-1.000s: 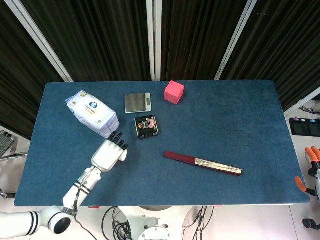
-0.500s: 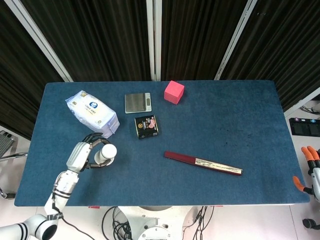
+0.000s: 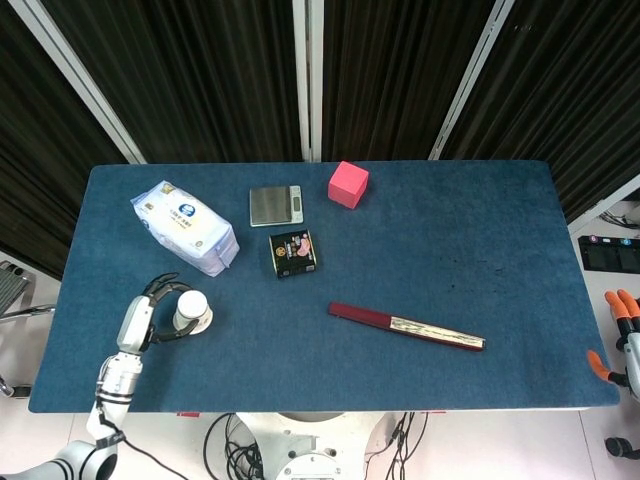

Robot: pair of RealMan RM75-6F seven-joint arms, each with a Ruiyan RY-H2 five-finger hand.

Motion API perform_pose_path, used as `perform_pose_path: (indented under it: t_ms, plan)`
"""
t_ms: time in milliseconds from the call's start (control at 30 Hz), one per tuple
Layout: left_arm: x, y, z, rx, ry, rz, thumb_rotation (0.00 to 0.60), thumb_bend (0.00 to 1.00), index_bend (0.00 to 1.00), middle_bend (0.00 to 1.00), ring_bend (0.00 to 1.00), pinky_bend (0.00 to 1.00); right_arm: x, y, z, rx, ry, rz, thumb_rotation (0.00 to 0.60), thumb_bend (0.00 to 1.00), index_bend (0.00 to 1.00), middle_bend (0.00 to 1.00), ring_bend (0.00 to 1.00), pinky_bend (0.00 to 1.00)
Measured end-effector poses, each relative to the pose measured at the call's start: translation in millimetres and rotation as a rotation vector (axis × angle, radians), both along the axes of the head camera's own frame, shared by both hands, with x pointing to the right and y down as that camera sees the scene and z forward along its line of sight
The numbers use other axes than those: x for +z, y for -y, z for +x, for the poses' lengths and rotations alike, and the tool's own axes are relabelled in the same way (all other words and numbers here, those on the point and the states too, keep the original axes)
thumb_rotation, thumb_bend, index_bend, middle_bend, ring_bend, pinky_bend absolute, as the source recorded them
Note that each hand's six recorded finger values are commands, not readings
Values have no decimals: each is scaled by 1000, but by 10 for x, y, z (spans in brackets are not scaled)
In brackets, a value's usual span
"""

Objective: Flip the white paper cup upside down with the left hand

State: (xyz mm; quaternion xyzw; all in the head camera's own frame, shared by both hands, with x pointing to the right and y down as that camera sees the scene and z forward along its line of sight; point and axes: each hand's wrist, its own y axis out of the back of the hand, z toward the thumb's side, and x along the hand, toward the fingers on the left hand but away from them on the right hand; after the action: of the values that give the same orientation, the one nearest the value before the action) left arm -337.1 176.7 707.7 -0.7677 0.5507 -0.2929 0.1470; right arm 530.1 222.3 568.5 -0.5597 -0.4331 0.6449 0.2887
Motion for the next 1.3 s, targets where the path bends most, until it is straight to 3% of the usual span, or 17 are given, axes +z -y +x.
perform_pose_path:
  t_ms: [233,433,667,800,967,1067,1133,1300]
  plan:
    - [45,-23,15,5,-20,-2,600,205,312,349,91,138,-4,10,-3,-1,2,2,600,246,0,0,0,0]
    - [35,-45,21,28,-46,-9,600,189,161,183,32,116,8,-1,5,2,1,-3,600,246,0,0,0,0]
    - [-50,-57,23,27,-65,11,600,180,127,165,12,115,-4,10,11,4,0,6,600,246,0,0,0,0]
    - [-260,3,-2,34,-48,85,600,176,121,156,1,110,-20,21,0,0,-1,15,600,246,0,0,0,0]
    - [-547,77,-105,22,26,132,600,188,203,163,0,95,-46,29,36,7,-54,37,600,247,0,0,0,0]
    - [-770,119,-227,21,127,135,600,172,175,191,13,96,-67,21,46,13,-69,54,600,245,0,0,0,0]
    - [-888,121,-305,41,243,135,600,111,146,186,16,93,-85,21,34,5,-70,72,600,232,0,0,0,0]
    - [-1029,58,-612,126,690,149,600,30,93,136,2,20,-145,-24,-3,-26,-59,145,600,177,0,0,0,0]
